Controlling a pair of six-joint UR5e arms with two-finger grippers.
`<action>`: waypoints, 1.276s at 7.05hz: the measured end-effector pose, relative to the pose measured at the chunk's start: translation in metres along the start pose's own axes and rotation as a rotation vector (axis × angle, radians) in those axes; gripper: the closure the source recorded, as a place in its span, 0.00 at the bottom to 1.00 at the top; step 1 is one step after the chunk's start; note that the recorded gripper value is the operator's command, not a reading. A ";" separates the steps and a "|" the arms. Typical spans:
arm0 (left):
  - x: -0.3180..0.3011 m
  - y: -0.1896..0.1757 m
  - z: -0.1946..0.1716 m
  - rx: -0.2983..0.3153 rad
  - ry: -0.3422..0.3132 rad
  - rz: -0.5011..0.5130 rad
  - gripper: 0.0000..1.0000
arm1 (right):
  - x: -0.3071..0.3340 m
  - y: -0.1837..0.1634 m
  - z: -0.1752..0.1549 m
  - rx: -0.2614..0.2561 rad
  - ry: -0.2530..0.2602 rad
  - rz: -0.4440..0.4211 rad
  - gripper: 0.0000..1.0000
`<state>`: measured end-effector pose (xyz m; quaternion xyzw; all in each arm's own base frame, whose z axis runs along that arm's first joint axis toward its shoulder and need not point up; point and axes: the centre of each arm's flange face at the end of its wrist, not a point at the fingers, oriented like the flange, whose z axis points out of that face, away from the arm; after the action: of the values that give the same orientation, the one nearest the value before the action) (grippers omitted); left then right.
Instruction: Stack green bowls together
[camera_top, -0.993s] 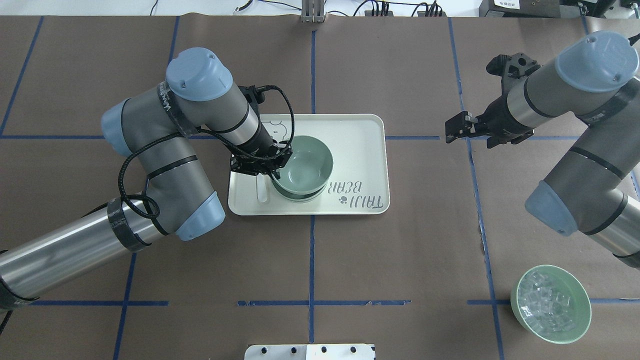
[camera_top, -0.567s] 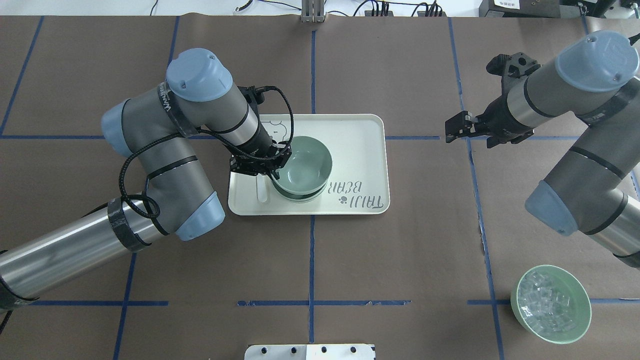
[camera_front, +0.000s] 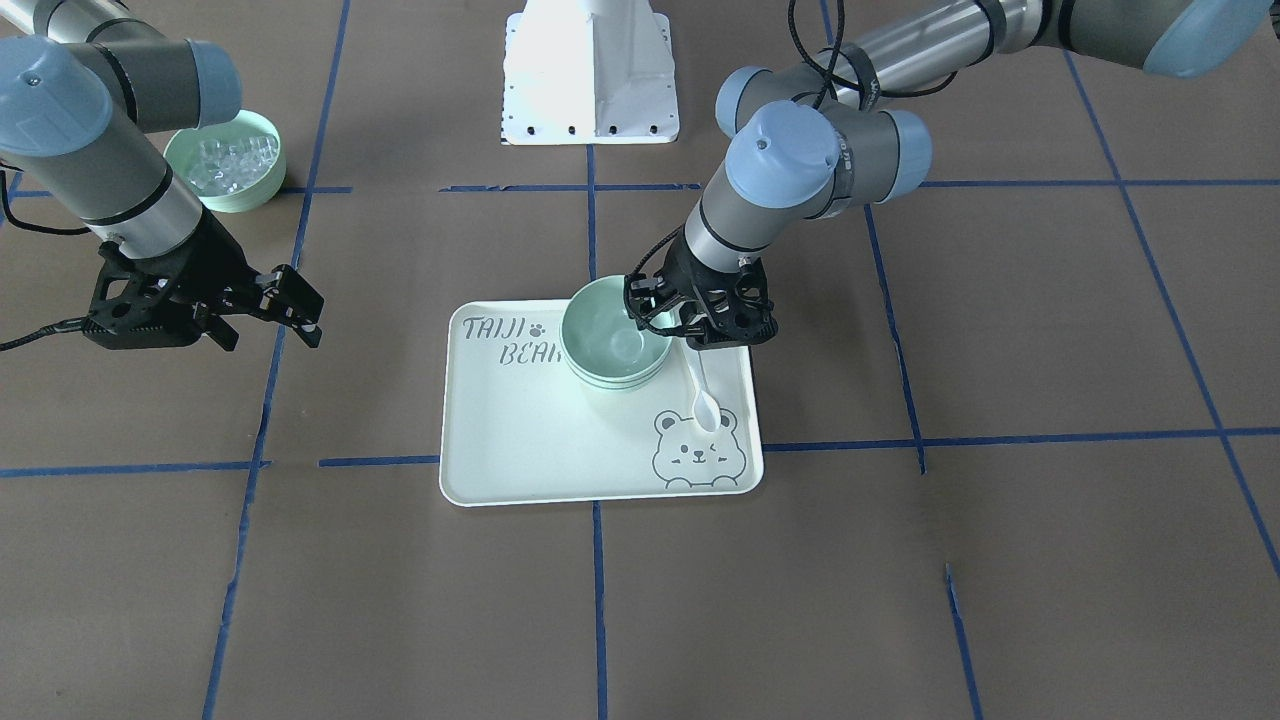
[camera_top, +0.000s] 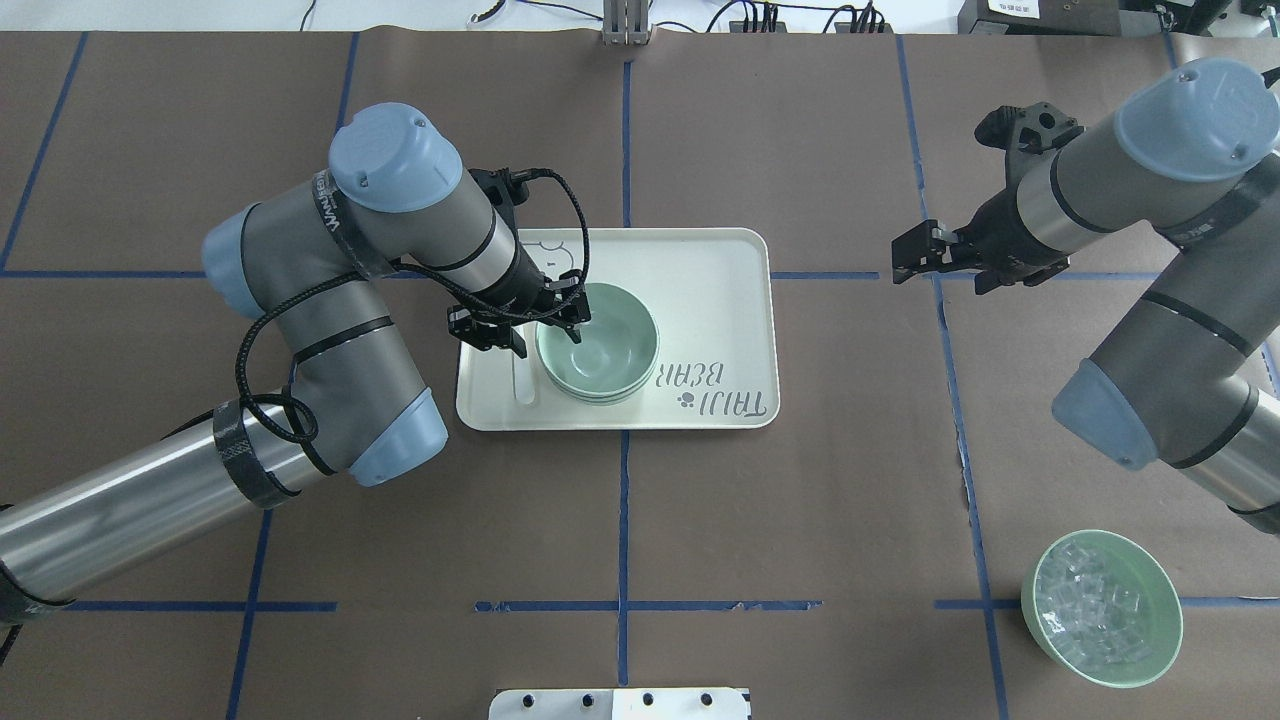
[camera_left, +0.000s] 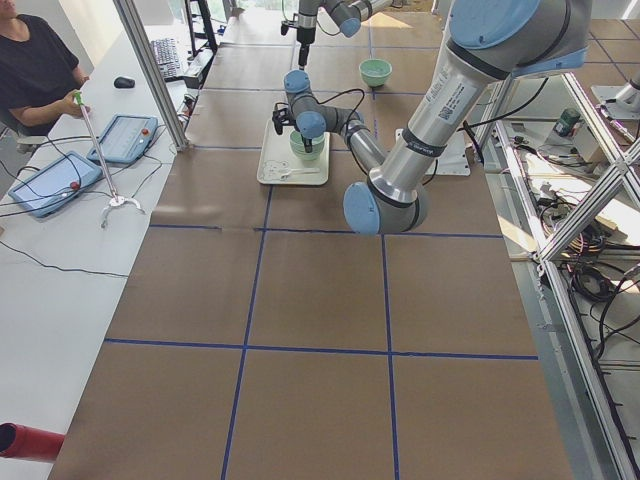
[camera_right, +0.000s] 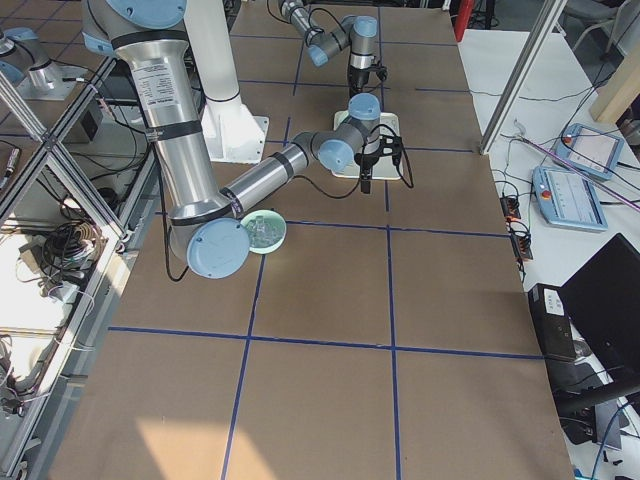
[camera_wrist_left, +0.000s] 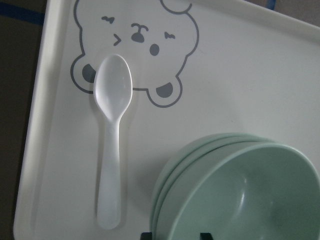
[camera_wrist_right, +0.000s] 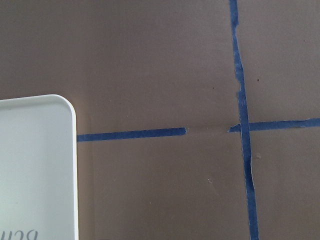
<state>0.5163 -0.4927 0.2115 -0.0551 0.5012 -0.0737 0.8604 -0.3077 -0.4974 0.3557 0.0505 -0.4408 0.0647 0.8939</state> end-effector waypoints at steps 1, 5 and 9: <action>-0.005 -0.002 -0.012 0.017 0.014 0.005 0.00 | 0.002 -0.002 -0.002 0.001 -0.001 0.004 0.00; -0.174 -0.019 -0.112 0.144 -0.026 0.259 0.00 | 0.139 -0.057 -0.059 -0.038 0.000 -0.065 0.00; -0.434 -0.094 -0.246 0.236 -0.255 0.564 0.00 | 0.326 -0.126 -0.117 -0.111 0.067 -0.241 0.00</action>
<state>0.0837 -0.5114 0.4774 0.1771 0.3730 0.1175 0.9032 0.0007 -0.5816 0.5394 0.0514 -0.4044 -0.0659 0.9107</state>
